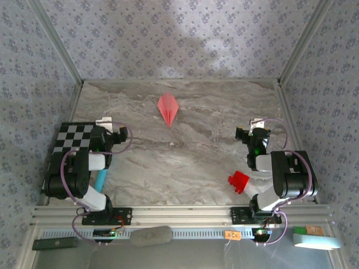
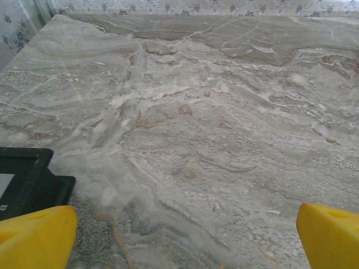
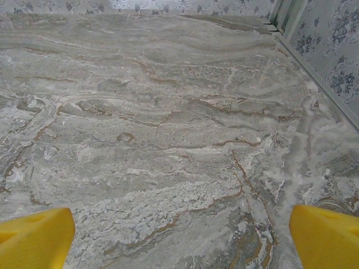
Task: Fold a paper plane with a square sheet of paper (pick it up from the middle)
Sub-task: Reset both arms
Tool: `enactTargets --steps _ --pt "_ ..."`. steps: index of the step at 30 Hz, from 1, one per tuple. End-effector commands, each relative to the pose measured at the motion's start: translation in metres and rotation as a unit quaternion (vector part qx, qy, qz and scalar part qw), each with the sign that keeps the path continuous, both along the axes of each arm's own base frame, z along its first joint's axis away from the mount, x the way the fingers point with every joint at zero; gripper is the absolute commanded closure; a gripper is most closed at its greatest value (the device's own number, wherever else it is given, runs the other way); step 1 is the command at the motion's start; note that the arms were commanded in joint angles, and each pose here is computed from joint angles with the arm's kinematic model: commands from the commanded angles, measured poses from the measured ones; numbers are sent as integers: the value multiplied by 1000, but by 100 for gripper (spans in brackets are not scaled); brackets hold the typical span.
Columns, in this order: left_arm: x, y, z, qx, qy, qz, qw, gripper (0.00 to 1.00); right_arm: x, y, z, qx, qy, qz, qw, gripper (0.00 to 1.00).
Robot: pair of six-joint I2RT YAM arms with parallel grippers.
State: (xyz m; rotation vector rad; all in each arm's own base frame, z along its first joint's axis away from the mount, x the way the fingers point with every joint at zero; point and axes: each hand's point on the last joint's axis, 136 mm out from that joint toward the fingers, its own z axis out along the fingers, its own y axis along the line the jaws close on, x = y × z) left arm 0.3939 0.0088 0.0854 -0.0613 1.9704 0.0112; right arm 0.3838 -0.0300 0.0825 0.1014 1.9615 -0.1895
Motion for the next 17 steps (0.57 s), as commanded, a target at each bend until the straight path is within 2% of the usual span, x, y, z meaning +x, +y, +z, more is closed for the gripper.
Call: enactTargets --steps 1,17 --pt "4 3 3 10 -2 7 1000 0 5 0 4 6 -5 0 1000 0" --pt "5 3 3 8 0 6 1000 0 5 -1 5 6 -5 0 1000 0"
